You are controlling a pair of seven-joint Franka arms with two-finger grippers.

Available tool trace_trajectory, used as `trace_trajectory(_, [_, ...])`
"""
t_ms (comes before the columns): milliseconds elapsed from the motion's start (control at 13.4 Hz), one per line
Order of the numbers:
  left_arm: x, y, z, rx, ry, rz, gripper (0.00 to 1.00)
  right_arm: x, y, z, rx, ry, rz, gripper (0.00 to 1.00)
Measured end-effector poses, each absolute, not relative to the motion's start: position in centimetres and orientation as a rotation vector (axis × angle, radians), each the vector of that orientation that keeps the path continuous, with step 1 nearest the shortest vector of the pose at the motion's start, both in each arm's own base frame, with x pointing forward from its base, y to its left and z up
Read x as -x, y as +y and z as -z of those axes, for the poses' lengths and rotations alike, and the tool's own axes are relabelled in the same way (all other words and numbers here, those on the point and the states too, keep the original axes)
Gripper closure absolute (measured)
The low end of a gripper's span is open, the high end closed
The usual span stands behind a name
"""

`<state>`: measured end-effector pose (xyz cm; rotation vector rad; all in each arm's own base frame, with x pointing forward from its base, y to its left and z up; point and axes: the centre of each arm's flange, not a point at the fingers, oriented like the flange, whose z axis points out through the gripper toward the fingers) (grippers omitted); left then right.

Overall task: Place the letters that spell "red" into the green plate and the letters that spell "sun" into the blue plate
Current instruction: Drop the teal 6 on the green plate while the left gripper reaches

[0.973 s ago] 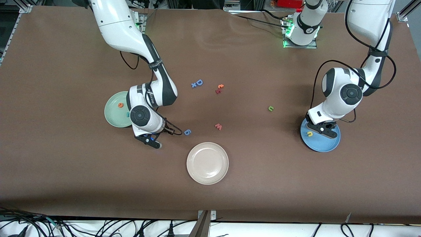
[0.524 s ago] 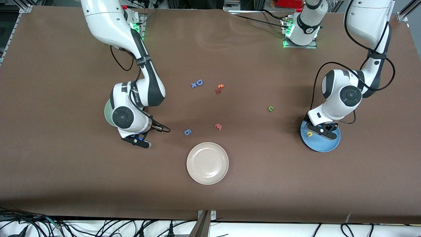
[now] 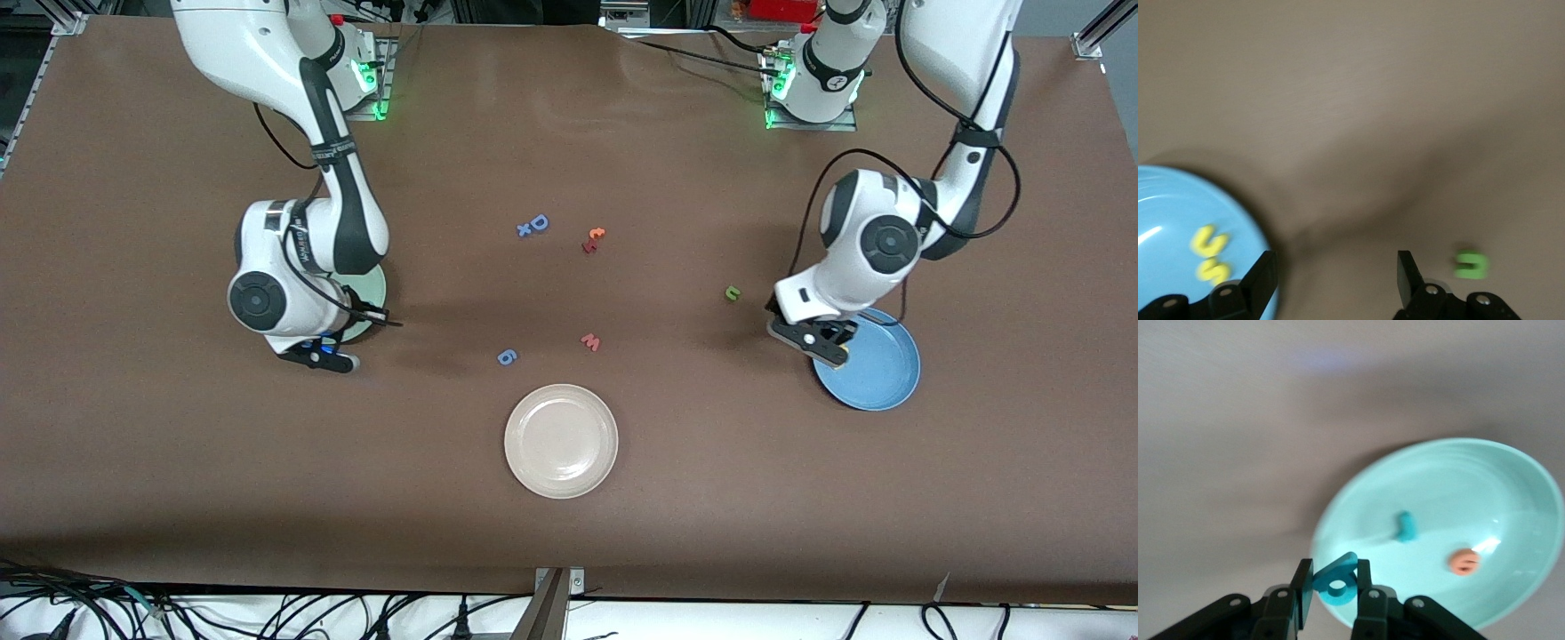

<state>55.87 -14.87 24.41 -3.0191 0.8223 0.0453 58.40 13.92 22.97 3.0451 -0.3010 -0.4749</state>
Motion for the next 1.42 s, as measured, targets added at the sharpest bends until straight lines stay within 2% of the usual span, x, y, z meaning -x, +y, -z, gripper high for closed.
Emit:
trace_trajectory(224, [-54.7,-17.9,-24.1,3.009,0.895,-0.065,0.19,-57.1,10.4,-21.9,-3.034,-0.297,0.535,0.7])
trace_trajectory(599, [-53.3,-18.8,-22.1,2.974,1.006,-0.14,0.21,-54.9,9.1,-19.7,-3.008,-0.288,0.625,0.7])
trace_trajectory(748, [-52.8,-18.7,-21.2,2.964,1.029,-0.172,0.23,-54.5,9.0,-19.3,-3.004,-0.292,0.643,0.67])
trace_trajectory(898, [-52.5,-18.9,-20.7,2.96,1.038,-0.187,0.28,-54.4,9.1,-19.0,-3.008,-0.302,0.652,0.49])
trace_trajectory(1197, [-51.7,-20.0,-19.8,2.992,1.028,-0.218,0.24,-54.8,9.5,-19.5,-3.017,-0.293,0.654,0.09])
trace_trajectory(1422, [-51.3,-20.0,-18.8,3.011,1.005,-0.247,0.23,-56.6,11.3,-23.1,-3.041,-0.246,0.695,0.05])
